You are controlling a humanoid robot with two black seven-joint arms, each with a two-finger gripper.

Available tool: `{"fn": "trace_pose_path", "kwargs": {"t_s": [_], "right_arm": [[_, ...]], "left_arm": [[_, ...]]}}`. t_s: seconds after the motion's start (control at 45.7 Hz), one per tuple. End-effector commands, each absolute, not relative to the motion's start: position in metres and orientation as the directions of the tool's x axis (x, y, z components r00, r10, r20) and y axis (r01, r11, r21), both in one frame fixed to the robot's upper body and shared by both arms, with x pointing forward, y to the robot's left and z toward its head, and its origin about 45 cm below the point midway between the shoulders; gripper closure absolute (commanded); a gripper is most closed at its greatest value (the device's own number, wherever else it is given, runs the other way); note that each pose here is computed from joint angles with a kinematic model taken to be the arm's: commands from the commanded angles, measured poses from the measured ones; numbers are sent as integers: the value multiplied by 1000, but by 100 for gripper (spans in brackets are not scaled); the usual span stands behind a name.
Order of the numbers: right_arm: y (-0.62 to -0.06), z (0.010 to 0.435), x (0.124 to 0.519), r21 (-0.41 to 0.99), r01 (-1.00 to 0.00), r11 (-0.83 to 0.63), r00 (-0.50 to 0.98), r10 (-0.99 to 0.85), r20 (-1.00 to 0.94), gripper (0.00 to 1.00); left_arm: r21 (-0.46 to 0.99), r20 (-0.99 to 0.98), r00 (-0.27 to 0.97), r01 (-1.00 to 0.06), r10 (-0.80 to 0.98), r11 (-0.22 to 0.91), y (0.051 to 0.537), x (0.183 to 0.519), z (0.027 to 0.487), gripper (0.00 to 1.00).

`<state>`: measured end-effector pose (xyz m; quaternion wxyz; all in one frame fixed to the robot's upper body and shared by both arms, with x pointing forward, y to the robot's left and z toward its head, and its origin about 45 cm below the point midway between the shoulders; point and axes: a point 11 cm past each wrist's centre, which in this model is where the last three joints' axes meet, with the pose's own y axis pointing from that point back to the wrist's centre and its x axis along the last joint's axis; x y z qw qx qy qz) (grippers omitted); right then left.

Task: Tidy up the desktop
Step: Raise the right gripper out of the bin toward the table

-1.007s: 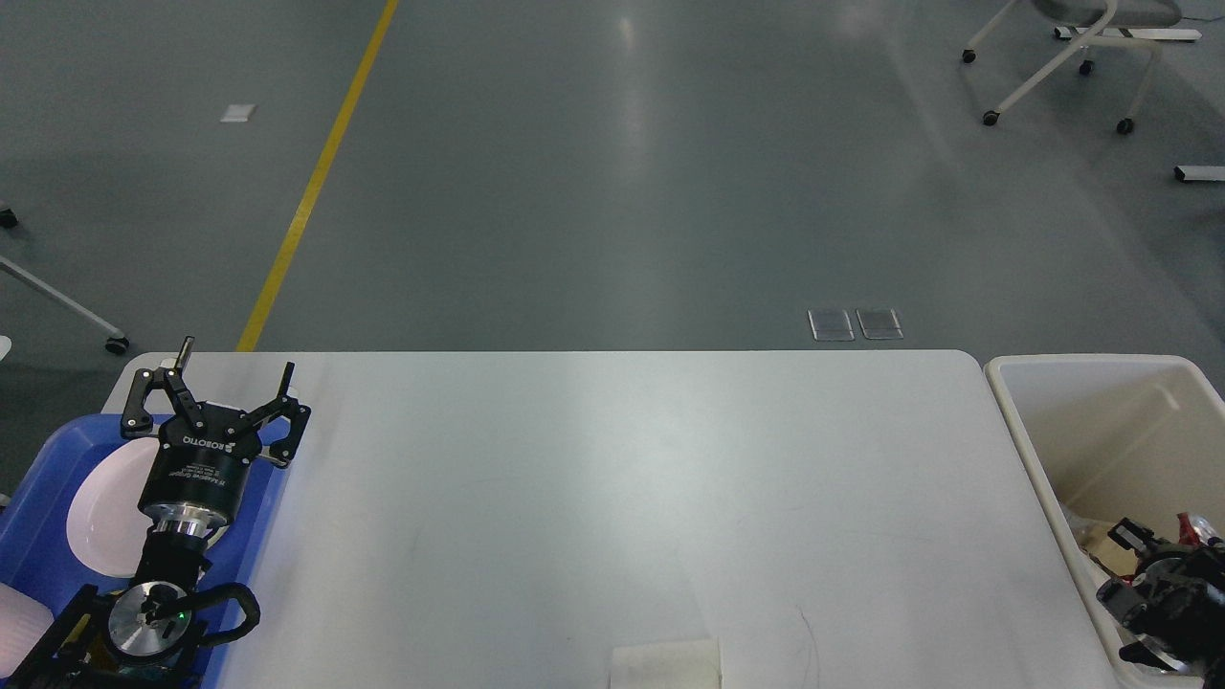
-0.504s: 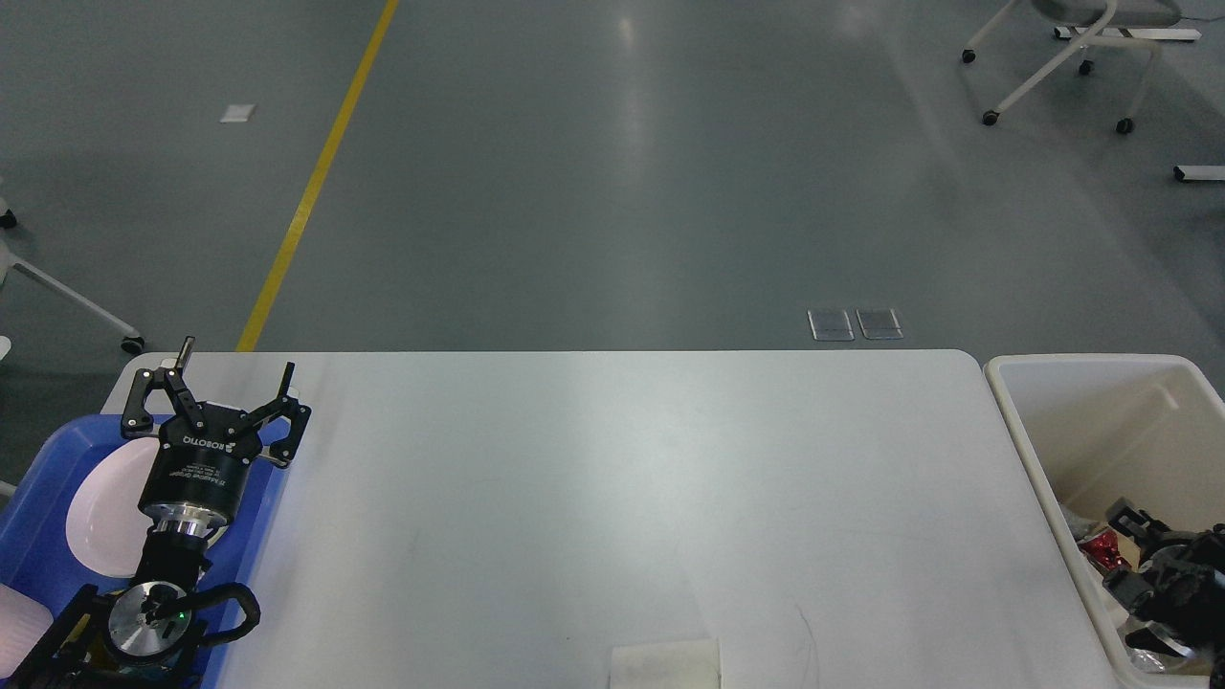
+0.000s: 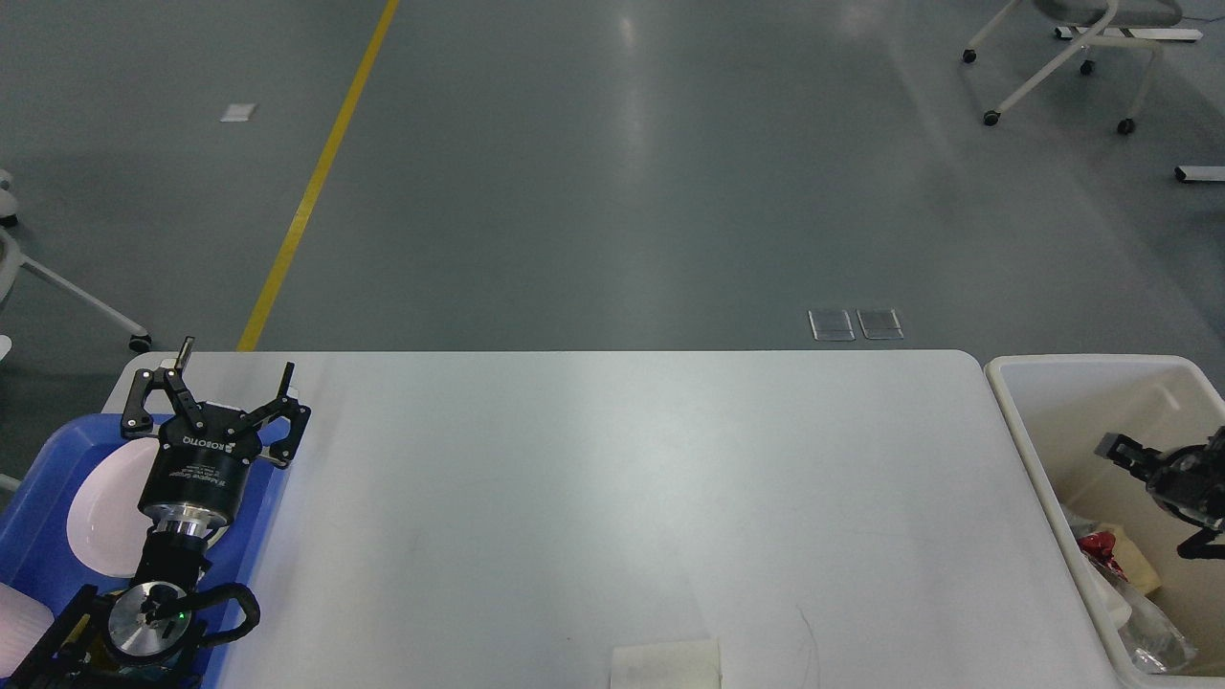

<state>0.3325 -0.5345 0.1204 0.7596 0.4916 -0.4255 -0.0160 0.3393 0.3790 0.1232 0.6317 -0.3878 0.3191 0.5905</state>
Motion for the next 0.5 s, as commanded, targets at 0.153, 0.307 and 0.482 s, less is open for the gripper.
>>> {"fn": "trace_pose_path", "kwargs": {"t_s": [0.153,0.307,0.482], "right_arm": [[-474,226,390,893,-272,358,851,-343,397,0],[-418,287,408,938,-232,256,916,-267,300,0],[-329,344,395,972,-135,190,986,-71,151,0]], "left_arm": [[-112,-861,99,-994,499,3,379,339,123,4],[-112,-861,99,-994,499,3,379,339,123,4],[-112,-861,99,-994,499,3,379,339,123,4]]}}
